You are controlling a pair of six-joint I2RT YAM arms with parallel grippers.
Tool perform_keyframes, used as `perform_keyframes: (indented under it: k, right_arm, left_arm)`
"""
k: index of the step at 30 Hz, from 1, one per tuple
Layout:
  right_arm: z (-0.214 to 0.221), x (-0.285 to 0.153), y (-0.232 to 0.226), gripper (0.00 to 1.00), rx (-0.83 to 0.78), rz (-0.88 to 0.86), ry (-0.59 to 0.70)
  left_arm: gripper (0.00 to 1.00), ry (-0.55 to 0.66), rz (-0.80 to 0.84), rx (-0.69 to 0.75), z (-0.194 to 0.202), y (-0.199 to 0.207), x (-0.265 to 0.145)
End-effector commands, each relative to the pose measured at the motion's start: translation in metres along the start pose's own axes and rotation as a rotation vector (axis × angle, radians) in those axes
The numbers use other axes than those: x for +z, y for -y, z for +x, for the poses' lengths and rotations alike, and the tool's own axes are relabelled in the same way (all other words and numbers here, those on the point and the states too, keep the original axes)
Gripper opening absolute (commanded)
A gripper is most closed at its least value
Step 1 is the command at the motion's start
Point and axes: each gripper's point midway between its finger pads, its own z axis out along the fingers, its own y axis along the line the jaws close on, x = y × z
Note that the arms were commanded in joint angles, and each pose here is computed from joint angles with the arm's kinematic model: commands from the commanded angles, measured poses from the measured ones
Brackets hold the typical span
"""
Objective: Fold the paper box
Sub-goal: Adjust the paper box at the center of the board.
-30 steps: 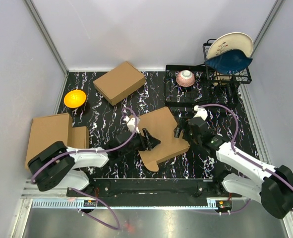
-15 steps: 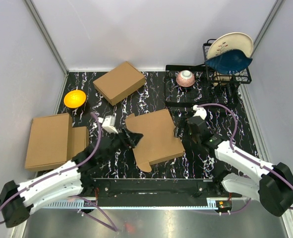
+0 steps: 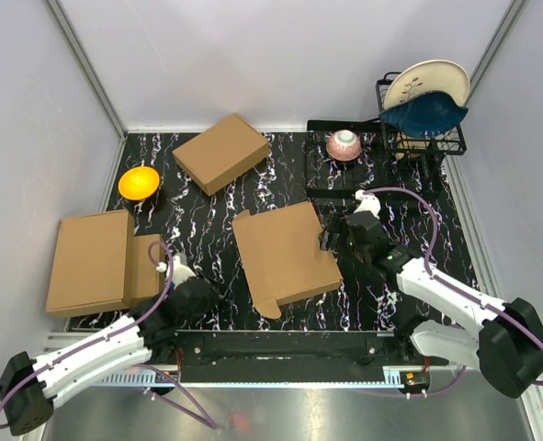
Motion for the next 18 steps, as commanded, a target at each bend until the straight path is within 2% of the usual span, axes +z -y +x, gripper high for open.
perform_keyframes:
  k: [1,3,4,6,10,11,18]
  right_arm:
    - [-0.032,0.002,-0.027,0.88,-0.001,-0.082,0.070]
    - [-0.028,0.008,-0.026,0.86,-0.020,-0.073,0.052]
    - [-0.028,0.010,-0.027,0.86,-0.027,-0.074,0.049]
    - [-0.024,0.013,-0.029,0.85,-0.038,-0.081,0.029]
    - [-0.016,0.017,-0.031,0.83,-0.044,-0.097,-0.003]
    - [-0.012,0.019,-0.031,0.83,-0.048,-0.099,-0.017]
    - [0.010,0.028,-0.019,0.82,-0.070,-0.068,-0.077]
  left_arm:
    - [0.32,-0.012,0.047,-0.111,0.007,0.006,0.006]
    - [0.33,-0.029,0.135,-0.147,0.011,0.024,0.010]
    - [0.33,-0.037,0.124,-0.130,0.017,0.016,0.016]
    - [0.37,-0.031,0.201,-0.141,0.014,0.037,0.015]
    - [0.41,-0.059,0.199,-0.077,0.024,0.040,0.025]
    - [0.41,-0.069,0.239,-0.082,0.024,0.052,0.024]
    - [0.42,-0.133,0.254,-0.026,0.040,0.064,0.034]
